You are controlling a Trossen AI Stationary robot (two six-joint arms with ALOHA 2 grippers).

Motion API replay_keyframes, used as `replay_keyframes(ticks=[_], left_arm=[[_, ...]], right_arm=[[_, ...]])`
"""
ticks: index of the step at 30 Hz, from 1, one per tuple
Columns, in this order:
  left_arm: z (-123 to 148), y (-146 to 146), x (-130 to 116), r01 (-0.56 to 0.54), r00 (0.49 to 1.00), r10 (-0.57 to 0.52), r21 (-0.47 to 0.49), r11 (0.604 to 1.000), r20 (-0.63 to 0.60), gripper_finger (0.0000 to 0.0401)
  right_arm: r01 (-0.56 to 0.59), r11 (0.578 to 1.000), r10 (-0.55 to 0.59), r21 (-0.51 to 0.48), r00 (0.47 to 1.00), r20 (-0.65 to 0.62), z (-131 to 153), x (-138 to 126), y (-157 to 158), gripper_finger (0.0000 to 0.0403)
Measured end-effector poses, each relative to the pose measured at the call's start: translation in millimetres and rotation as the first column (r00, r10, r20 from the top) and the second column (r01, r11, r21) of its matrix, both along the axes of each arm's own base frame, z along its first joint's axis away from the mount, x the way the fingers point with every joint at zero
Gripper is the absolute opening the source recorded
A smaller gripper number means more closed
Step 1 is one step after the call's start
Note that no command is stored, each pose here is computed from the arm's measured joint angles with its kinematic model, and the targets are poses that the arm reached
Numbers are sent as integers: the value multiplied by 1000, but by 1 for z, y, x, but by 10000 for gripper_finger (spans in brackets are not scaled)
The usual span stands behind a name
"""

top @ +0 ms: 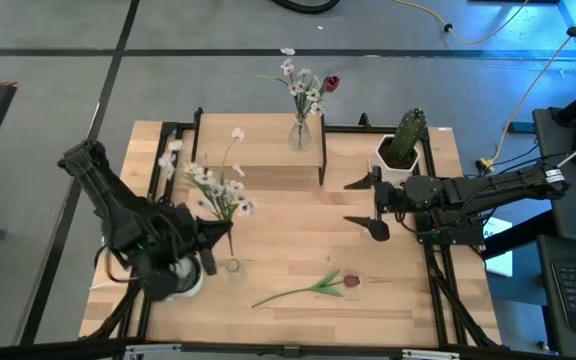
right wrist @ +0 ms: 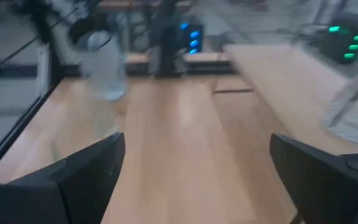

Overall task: Pick and place flowers into a vace then onto a shelf
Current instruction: Put the white flowers into the transparent vase

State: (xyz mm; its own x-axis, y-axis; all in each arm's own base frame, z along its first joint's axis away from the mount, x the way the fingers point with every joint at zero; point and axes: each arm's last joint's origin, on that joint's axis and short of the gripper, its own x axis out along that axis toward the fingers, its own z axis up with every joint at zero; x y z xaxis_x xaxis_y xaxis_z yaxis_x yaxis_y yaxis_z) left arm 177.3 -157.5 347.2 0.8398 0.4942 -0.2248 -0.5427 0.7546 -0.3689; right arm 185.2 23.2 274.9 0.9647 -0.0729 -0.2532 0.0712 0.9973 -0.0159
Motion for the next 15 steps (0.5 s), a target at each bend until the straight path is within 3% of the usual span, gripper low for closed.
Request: replay_keyframes(ticks=[4, 8, 15], left_arm=[[20, 14, -17, 115, 993, -115, -11, 993, -30, 5], [46, 30, -31, 253, 967, -253, 19, 967, -19, 5], [85, 54, -49, 470, 872, -488, 199, 860, 47, 5]], right_arm=[[125, 990, -129, 62, 990, 60, 5, 1, -3, 399], [182, 974, -195, 136, 977, 88, 7, 1, -4, 399], [203, 954, -229, 221, 968, 100, 6, 6, -4, 399]])
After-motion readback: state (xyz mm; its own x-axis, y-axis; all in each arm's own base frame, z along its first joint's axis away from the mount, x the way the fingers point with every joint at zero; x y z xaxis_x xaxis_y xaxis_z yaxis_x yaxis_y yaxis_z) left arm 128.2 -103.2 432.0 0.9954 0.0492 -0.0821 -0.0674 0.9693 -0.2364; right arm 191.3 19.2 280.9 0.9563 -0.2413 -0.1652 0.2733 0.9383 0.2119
